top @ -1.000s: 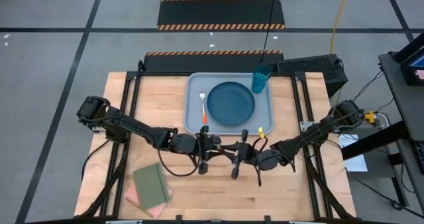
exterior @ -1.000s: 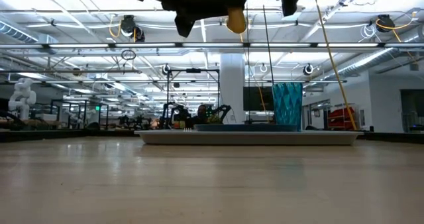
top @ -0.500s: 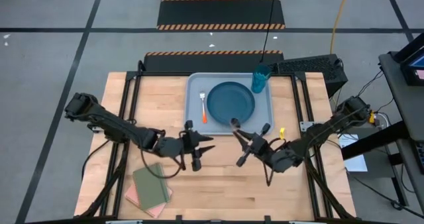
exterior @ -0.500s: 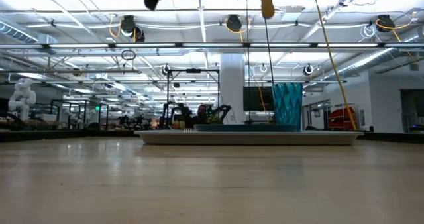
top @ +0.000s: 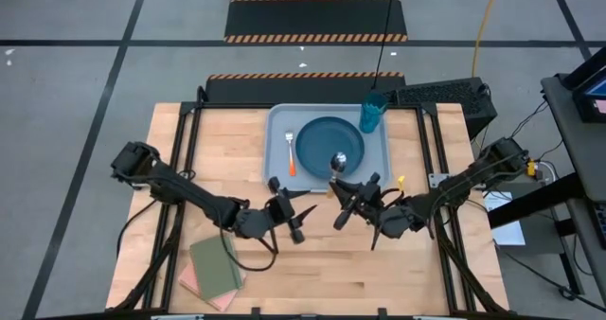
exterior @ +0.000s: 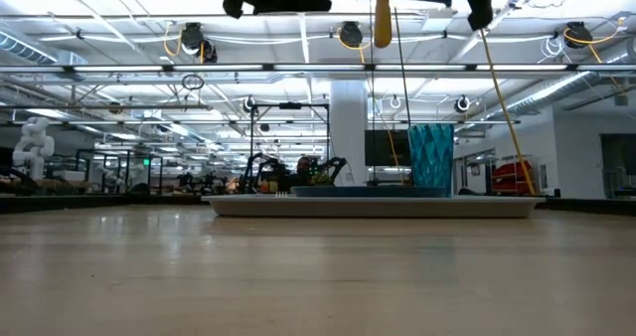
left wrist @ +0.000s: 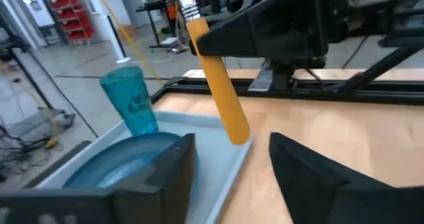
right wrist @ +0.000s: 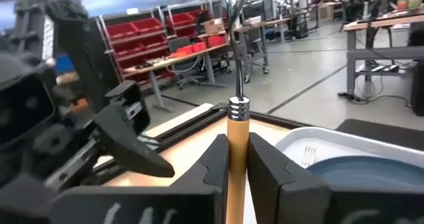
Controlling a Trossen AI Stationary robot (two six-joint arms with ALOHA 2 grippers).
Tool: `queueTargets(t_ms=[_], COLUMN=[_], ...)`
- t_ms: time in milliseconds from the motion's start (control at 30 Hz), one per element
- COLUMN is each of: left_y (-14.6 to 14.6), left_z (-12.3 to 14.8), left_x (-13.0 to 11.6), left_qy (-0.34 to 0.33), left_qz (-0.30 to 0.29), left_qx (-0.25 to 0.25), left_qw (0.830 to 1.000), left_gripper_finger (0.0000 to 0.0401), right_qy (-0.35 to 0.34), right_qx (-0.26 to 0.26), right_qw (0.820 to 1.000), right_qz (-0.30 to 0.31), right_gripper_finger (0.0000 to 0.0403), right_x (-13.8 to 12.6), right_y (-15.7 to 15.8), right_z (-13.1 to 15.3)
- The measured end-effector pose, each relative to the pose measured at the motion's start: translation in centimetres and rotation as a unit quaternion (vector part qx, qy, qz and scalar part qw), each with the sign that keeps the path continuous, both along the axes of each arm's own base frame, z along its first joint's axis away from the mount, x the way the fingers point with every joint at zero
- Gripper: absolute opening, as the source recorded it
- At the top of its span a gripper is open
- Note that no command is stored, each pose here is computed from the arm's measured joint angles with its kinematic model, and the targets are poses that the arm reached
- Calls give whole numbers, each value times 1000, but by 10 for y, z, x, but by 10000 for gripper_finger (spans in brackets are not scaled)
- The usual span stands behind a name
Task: Pick and place plate/cup/fork/spoon on tray
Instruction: Put the yellow spoon to the left of the orange fork on the blue tray
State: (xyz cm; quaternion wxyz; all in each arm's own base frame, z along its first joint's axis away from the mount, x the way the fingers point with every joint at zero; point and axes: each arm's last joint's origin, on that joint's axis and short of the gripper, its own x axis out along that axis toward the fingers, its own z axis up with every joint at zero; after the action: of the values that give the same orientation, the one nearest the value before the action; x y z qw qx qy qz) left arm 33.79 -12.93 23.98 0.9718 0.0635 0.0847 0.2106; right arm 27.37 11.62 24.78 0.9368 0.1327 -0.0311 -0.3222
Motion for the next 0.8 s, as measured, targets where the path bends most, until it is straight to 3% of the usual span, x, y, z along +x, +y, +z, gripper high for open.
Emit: queueTargets(t_ms=[133,267,500,800], left_y=[4,10,18,36], left_z=[-6,-20,-31,-32], left_x=[9,18,30,39], left_qy=[0,-3,-7,-29], left_qz=[15,28,21,-4], left_qx=[-2,-14,18,-18], left_qw=[1000,1000,1000,999], left_gripper_finger=[252,279,269,239], right_qy=[-24,-52,-61,-63], right_qx=[14,34,43,43], right_qw=[1000,998,997,997], right_qz=[-2,7,19,15], right_gripper_finger=[26,23,23,24], right_x=[-4,-5,-6,-5], right_y=[-4,-10,-15,-17], right_z=[-6,-10,-14,-13])
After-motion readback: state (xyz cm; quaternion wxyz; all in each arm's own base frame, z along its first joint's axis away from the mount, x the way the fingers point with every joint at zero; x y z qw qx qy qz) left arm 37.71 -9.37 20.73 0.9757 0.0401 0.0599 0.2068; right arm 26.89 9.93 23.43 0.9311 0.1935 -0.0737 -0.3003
